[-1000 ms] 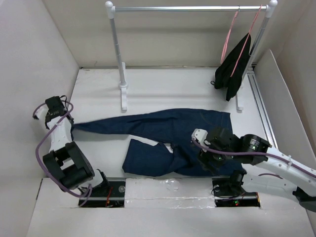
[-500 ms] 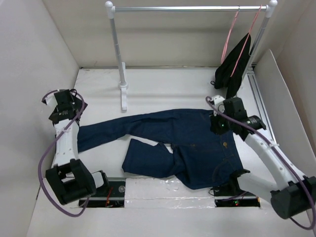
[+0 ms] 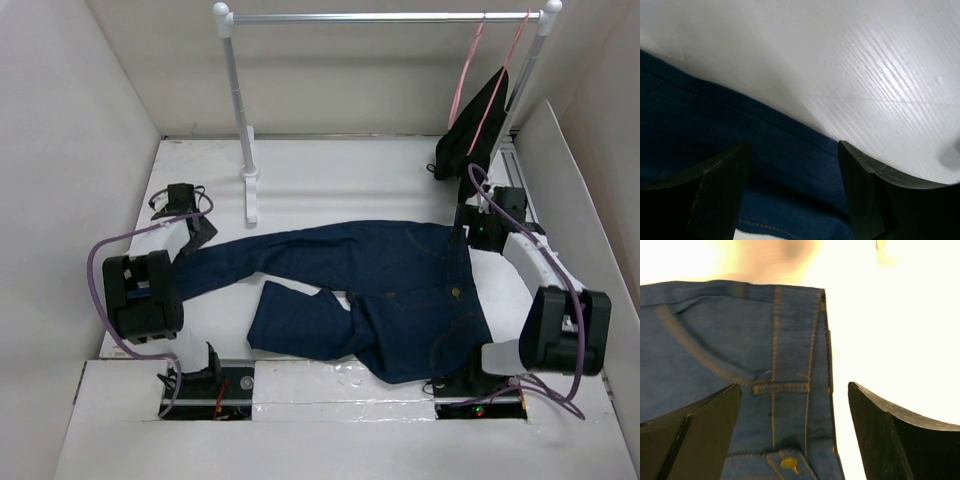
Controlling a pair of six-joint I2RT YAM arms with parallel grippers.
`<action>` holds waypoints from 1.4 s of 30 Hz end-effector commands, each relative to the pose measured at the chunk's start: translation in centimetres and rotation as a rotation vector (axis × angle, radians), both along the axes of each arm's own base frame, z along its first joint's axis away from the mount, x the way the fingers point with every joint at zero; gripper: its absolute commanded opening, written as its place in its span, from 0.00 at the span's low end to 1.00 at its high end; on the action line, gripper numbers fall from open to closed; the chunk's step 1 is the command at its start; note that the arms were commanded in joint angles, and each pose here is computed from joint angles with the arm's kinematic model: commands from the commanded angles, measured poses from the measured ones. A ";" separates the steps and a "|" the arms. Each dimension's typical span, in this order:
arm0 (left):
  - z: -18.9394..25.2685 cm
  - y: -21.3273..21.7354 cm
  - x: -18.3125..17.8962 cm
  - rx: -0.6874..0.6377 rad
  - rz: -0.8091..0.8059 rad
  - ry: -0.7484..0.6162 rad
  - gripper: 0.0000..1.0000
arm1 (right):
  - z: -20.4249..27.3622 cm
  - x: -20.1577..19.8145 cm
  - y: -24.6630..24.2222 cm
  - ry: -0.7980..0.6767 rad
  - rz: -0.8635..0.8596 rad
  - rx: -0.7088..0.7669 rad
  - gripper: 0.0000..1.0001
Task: Place the trousers on the hanger
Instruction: Flatten out the trousers at the center of the board.
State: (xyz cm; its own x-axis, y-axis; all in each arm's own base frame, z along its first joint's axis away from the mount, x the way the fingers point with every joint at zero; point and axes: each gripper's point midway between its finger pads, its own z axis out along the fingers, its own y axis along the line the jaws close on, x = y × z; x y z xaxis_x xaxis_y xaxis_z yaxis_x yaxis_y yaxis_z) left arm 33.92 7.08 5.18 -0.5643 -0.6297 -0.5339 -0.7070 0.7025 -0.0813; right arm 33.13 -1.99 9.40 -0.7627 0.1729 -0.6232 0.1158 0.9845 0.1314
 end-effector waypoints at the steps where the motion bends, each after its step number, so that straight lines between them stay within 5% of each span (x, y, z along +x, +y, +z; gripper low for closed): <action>1: -2.5 0.7 0.1 0.005 0.022 0.046 0.66 | -0.3 3.4 -2.2 -0.053 -0.116 -0.011 0.92; 2: -3.1 0.5 0.0 -0.003 0.022 0.056 0.63 | -0.9 3.6 -1.9 -0.045 -0.109 0.006 0.92; 5: -4.3 0.0 0.5 -0.037 0.014 0.067 0.25 | -2.9 4.3 -1.0 -0.012 -0.091 0.064 0.89; 6: -4.4 -0.1 0.9 -0.044 0.012 0.062 0.00 | -4.3 4.2 -1.1 0.025 -0.101 0.068 0.87; 8: -5.0 -0.3 1.2 -0.061 0.012 0.076 0.00 | -5.3 4.5 -0.7 0.040 -0.109 0.075 0.85; 9: -4.8 -0.3 1.8 -0.066 0.005 0.067 0.00 | -6.3 4.4 -0.6 0.064 -0.115 0.086 0.76; 11: -5.1 -0.2 2.1 -0.060 0.006 0.077 0.00 | -6.7 4.7 -0.7 0.064 -0.125 0.114 0.46; 12: -4.8 -0.1 2.6 -0.058 0.001 0.066 0.00 | -6.8 4.7 -0.6 0.065 -0.127 0.121 0.20; 14: -4.8 0.1 3.1 -0.053 0.005 0.067 0.00 | -6.0 5.0 -1.1 0.043 -0.145 0.121 0.00; 20: -1.9 -1.7 7.9 -0.064 -0.051 -0.020 0.00 | 1.0 7.8 -6.3 -0.129 -0.248 0.046 0.00; 25: 1.6 -3.7 11.0 -0.015 -0.117 -0.070 0.00 | 2.9 9.7 -8.8 -0.137 -0.276 0.004 0.00; 26: 2.2 -4.0 11.1 -0.005 -0.126 -0.078 0.01 | 3.2 10.0 -9.0 -0.144 -0.279 -0.002 0.02; 27: 4.1 -3.9 11.2 0.008 -0.138 -0.123 0.20 | 4.2 10.5 -9.0 -0.178 -0.263 -0.005 0.41; 28: 5.1 -4.0 11.2 0.005 -0.141 -0.153 0.35 | 4.6 10.7 -8.7 -0.190 -0.249 0.001 0.42; 29: 6.0 -4.0 11.0 0.016 -0.158 -0.168 0.48 | 5.1 10.7 -8.4 -0.199 -0.234 0.012 0.59; 30: 6.8 -3.8 10.4 0.026 -0.161 -0.175 0.63 | 6.0 10.8 -8.0 -0.220 -0.212 0.026 0.87; 34: 12.1 -6.4 5.9 -0.003 -0.233 -0.289 0.55 | 8.0 8.8 -3.3 -0.250 -0.068 0.101 0.94; 37: 12.1 -11.6 1.0 -0.042 -0.347 -0.298 0.29 | 11.0 6.0 2.9 -0.362 0.079 0.129 0.64; 38: 11.8 -12.6 -0.1 -0.045 -0.364 -0.292 0.20 | 9.3 4.4 5.0 -0.329 0.127 0.141 0.37; 39: 10.9 -13.2 -1.4 -0.056 -0.345 -0.277 0.07 | 9.1 2.9 9.3 -0.318 0.255 0.160 0.27; 41: 12.2 -14.1 -2.5 -0.077 -0.352 -0.318 0.00 | 8.6 -0.5 14.8 -0.300 0.461 0.173 0.10; 42: 13.6 -14.2 -2.3 -0.088 -0.346 -0.354 0.00 | 8.4 -3.7 20.5 -0.277 0.658 0.195 0.08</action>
